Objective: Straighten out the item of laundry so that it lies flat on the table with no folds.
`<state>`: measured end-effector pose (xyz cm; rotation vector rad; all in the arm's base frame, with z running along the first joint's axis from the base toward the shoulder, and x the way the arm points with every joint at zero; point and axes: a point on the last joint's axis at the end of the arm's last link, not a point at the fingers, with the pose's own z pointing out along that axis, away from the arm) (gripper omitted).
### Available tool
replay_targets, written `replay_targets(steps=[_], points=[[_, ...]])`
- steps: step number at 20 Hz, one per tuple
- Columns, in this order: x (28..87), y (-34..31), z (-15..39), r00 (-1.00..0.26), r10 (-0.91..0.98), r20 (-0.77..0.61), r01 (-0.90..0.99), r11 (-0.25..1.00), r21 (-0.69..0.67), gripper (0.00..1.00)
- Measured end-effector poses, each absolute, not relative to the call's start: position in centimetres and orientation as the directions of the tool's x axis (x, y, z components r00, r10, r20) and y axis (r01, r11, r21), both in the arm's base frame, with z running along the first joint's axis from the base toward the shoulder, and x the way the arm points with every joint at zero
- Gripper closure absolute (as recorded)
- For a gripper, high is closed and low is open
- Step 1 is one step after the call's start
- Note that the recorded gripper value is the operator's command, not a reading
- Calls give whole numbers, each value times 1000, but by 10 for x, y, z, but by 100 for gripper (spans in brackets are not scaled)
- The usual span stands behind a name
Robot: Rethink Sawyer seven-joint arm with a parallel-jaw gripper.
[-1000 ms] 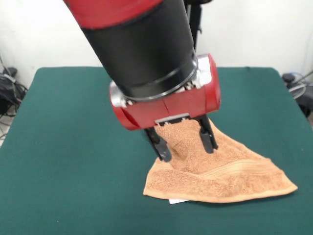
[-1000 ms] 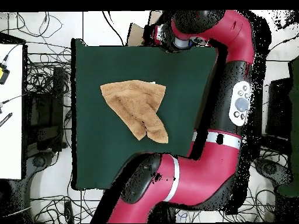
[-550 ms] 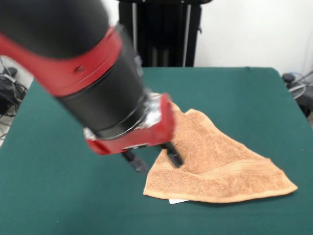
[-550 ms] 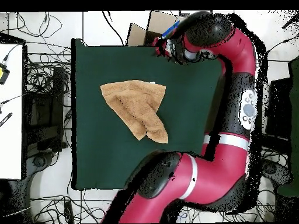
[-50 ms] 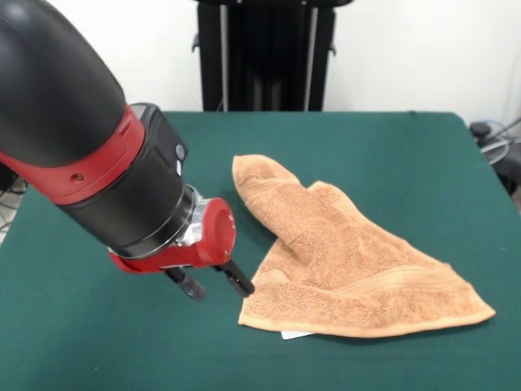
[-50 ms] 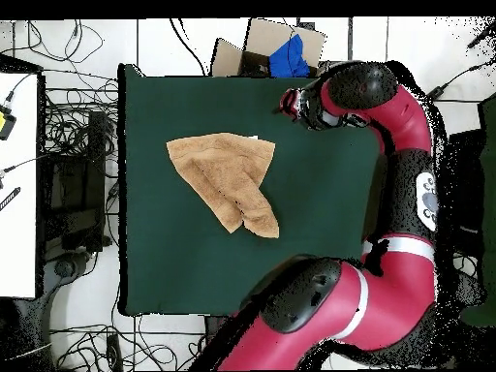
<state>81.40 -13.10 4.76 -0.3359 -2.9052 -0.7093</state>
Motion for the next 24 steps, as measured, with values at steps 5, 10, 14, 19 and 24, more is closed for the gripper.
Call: replay_targets(steps=[5, 10, 14, 19, 24], points=[[801, -121, 43, -964, 178, 198, 249, 864, 438, 0], [791, -111, 48, -962, 162, 220, 246, 864, 439, 0], [787, -107, 53, -961, 155, 228, 243, 865, 439, 0], [782, -102, 58, -961, 149, 233, 241, 866, 439, 0], [776, -93, 62, -960, 156, 231, 248, 859, 449, 0]])
